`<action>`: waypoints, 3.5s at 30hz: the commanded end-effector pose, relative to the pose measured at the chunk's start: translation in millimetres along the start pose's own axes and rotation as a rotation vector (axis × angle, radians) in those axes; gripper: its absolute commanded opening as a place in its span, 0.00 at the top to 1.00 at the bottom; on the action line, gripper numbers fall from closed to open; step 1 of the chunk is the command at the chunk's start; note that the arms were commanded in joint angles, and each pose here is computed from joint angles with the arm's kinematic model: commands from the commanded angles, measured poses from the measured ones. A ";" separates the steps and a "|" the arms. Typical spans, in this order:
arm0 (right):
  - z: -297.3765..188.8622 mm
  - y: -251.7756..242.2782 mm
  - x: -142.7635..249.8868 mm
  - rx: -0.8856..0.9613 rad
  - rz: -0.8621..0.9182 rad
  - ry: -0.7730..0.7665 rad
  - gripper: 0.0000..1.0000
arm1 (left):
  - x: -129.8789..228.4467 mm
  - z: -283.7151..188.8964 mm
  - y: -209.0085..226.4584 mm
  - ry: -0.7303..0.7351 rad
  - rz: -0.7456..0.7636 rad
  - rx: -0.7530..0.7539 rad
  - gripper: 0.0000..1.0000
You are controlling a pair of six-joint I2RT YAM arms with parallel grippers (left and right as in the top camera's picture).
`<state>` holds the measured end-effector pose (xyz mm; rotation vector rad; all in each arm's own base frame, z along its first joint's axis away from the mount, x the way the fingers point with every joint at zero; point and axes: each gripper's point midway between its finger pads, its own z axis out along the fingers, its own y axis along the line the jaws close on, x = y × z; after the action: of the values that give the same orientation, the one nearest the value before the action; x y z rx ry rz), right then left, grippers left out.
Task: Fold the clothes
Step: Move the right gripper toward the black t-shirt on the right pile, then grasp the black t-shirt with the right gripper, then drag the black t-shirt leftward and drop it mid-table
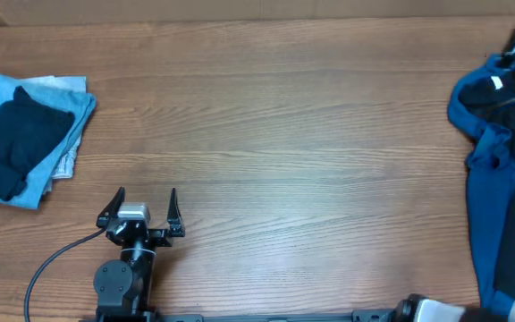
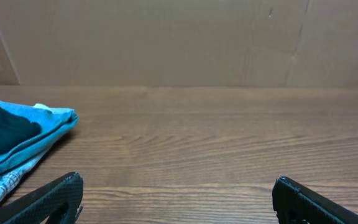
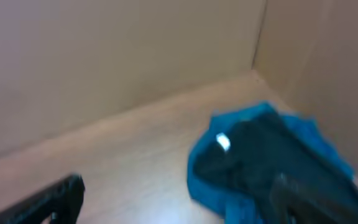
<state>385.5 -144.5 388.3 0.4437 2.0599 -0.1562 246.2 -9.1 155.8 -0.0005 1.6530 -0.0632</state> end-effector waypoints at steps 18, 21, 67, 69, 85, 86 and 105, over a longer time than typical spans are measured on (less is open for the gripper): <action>255.5 -167.0 137.2 0.160 0.299 0.328 0.16 | -0.5 -0.3 -0.5 -0.006 0.026 0.003 0.00; 266.6 -177.4 162.8 0.220 0.331 0.379 0.15 | -0.5 -0.3 -0.5 -0.006 0.026 0.003 0.00; 153.2 33.5 15.9 -0.308 0.118 0.253 0.96 | -0.5 -0.3 -0.5 -0.006 0.026 0.003 0.00; 146.8 82.0 26.2 -0.378 0.066 0.289 0.96 | -0.5 -0.3 -0.5 -0.006 0.026 0.003 0.00; 77.6 436.7 243.1 -0.811 -0.458 0.540 0.96 | -0.5 -0.3 -0.5 -0.006 0.026 0.003 0.00; 71.0 453.5 264.9 -0.835 -0.490 0.557 0.96 | -0.5 -0.3 -0.5 -0.006 0.026 0.003 0.00; -28.1 541.5 342.4 -1.147 -0.682 0.538 0.69 | -0.3 -0.2 -0.5 -0.005 0.026 0.003 0.00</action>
<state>418.9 437.4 129.2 -0.9848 2.3859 0.7443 246.2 -9.1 155.9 -0.0005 1.6522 -0.0633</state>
